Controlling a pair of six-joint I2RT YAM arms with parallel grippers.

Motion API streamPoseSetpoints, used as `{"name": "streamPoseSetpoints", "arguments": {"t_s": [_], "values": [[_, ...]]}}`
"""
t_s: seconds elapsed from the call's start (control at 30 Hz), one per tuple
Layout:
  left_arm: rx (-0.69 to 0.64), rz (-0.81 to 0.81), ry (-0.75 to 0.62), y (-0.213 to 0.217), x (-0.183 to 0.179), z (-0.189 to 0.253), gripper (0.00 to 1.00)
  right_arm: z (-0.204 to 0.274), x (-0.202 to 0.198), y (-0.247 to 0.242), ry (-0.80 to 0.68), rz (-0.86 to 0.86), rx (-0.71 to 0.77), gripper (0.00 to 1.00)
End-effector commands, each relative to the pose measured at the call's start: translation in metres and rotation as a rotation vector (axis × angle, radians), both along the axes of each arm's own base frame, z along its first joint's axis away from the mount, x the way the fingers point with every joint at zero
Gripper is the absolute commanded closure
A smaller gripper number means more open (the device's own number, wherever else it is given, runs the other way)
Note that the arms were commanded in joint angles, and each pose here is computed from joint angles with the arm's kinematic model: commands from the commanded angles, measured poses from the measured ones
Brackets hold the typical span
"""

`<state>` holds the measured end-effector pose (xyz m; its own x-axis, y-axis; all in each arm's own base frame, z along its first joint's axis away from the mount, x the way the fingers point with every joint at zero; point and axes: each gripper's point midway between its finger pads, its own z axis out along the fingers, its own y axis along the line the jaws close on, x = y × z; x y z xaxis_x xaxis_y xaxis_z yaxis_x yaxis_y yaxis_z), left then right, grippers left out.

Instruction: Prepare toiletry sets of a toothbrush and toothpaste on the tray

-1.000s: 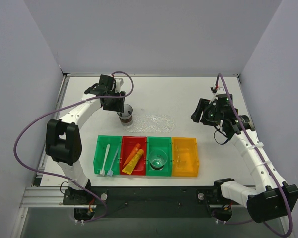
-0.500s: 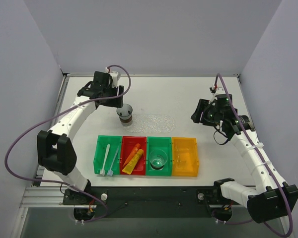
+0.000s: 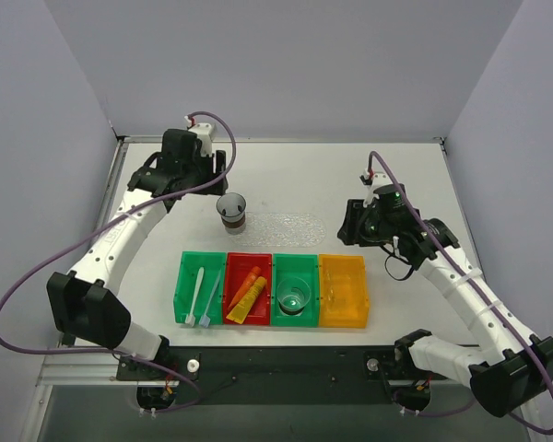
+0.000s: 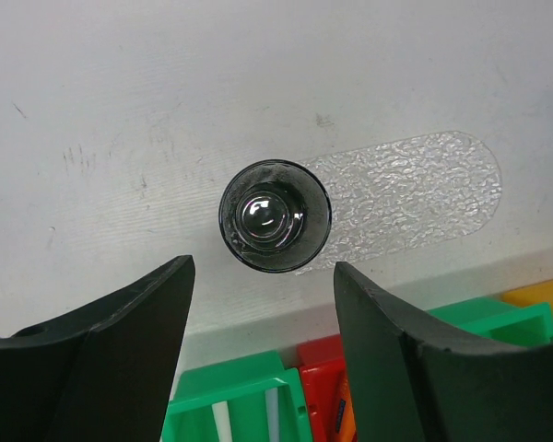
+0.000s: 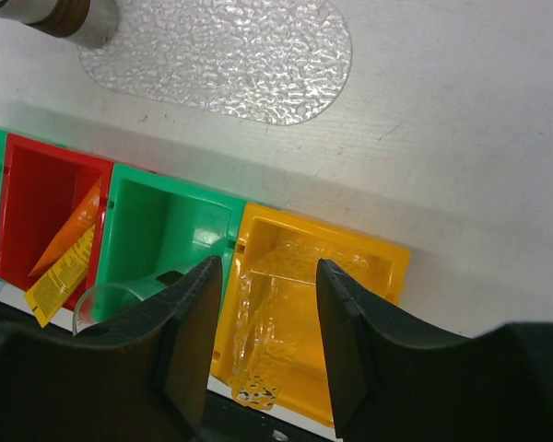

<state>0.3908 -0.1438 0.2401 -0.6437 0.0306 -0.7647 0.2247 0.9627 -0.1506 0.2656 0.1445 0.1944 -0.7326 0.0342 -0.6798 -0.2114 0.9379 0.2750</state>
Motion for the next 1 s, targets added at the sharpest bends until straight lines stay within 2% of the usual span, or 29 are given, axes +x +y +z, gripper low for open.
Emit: {"name": "streamPoseSetpoints", "arguments": {"t_s": [0.0, 0.17, 0.33, 0.5, 0.97], "values": [[-0.038, 0.016, -0.072, -0.009, -0.007, 0.035, 0.28, -0.013, -0.019, 0.001, 0.047, 0.006, -0.013, 0.60], [-0.072, 0.003, -0.063, -0.023, -0.016, 0.036, 0.28, -0.032, -0.038, 0.010, 0.109, 0.052, -0.013, 0.61], [-0.091, -0.006, -0.050, -0.033, -0.020, 0.033, 0.28, -0.051, -0.055, 0.019, 0.170, 0.106, -0.033, 0.65], [-0.100, -0.013, -0.043, -0.038, -0.025, 0.032, 0.28, -0.063, -0.063, 0.024, 0.203, 0.139, -0.060, 0.70], [-0.110, -0.014, -0.040, -0.042, -0.025, 0.032, 0.28, -0.094, -0.078, 0.033, 0.282, 0.209, -0.135, 0.73]]}}
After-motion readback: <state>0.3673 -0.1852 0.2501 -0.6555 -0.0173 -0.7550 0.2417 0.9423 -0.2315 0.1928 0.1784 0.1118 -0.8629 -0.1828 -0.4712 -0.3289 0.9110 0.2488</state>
